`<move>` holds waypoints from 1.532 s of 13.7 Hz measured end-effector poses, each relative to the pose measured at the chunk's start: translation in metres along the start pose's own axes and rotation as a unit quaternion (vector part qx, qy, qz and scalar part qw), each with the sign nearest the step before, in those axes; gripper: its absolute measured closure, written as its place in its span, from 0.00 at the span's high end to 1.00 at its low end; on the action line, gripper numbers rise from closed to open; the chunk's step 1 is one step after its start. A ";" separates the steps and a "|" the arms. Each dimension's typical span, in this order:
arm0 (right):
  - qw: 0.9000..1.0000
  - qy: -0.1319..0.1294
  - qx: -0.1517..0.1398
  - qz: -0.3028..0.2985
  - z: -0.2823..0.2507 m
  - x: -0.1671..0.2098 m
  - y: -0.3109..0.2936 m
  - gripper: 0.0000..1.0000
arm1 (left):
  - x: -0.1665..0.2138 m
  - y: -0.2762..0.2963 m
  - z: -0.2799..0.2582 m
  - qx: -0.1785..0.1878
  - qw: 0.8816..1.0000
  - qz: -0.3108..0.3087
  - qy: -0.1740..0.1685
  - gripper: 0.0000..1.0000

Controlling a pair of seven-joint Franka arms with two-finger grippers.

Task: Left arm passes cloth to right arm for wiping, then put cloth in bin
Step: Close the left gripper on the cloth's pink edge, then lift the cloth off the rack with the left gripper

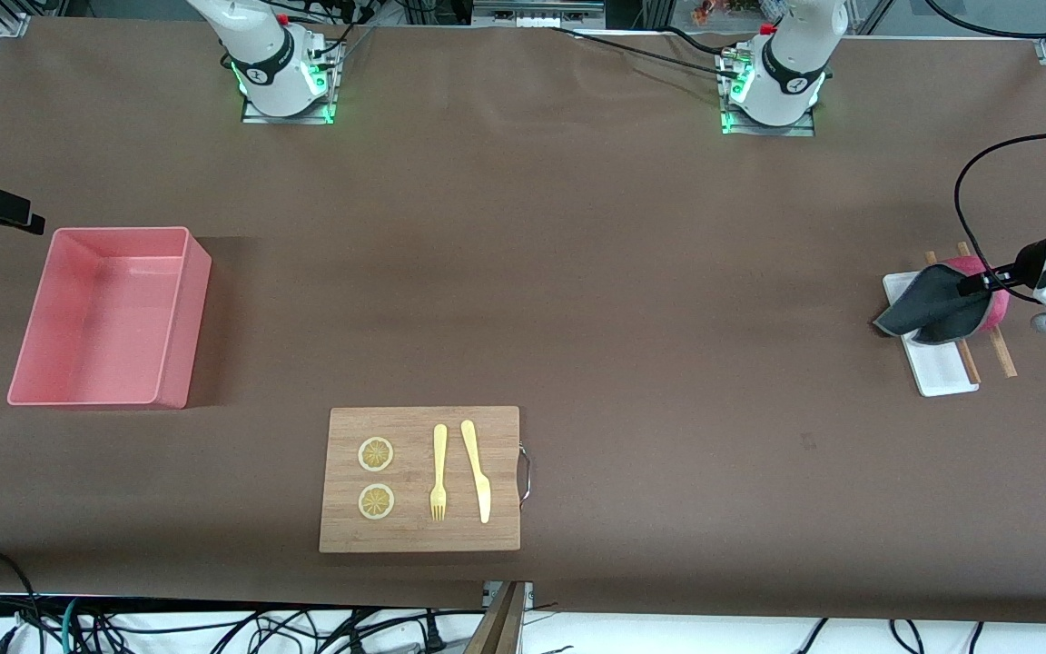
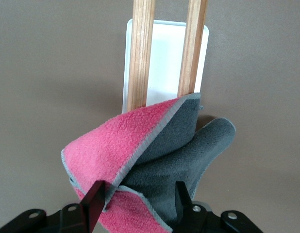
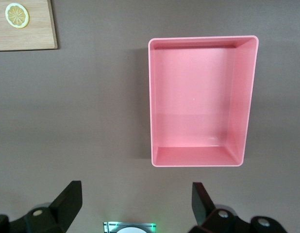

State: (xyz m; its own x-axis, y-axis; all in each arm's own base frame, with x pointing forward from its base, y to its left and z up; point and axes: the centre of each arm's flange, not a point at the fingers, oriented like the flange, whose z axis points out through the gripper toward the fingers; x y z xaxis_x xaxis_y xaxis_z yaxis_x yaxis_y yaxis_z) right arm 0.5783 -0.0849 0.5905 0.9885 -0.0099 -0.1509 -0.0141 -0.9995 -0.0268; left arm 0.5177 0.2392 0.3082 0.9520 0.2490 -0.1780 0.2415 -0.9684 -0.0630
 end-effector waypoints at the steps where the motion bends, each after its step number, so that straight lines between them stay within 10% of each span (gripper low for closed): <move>1: 1.000 0.000 0.000 0.000 0.000 0.000 0.000 1.00 | 0.000 0.000 0.000 0.000 1.000 0.000 0.000 0.63; 4: 1.000 0.000 0.000 0.000 0.000 0.000 0.000 1.00 | 0.000 0.000 0.000 0.000 1.000 0.000 0.000 0.56; 11: 1.000 -0.001 0.001 -0.004 0.001 0.001 -0.004 1.00 | -0.003 -0.003 -0.001 0.003 1.000 0.000 -0.011 0.07; 21: 1.000 -0.012 0.001 -0.017 0.014 0.011 -0.018 1.00 | -0.008 -0.002 -0.035 0.004 0.999 0.032 -0.020 0.02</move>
State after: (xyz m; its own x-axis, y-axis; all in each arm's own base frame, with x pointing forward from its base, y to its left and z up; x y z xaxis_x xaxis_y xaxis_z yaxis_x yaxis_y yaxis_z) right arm 0.5873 -0.0663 0.5756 0.9844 0.0241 -0.1743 0.0183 -0.9992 -0.0345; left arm 0.5164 0.2386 0.3446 0.9570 0.1881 -0.2210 0.1795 -0.9820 -0.0582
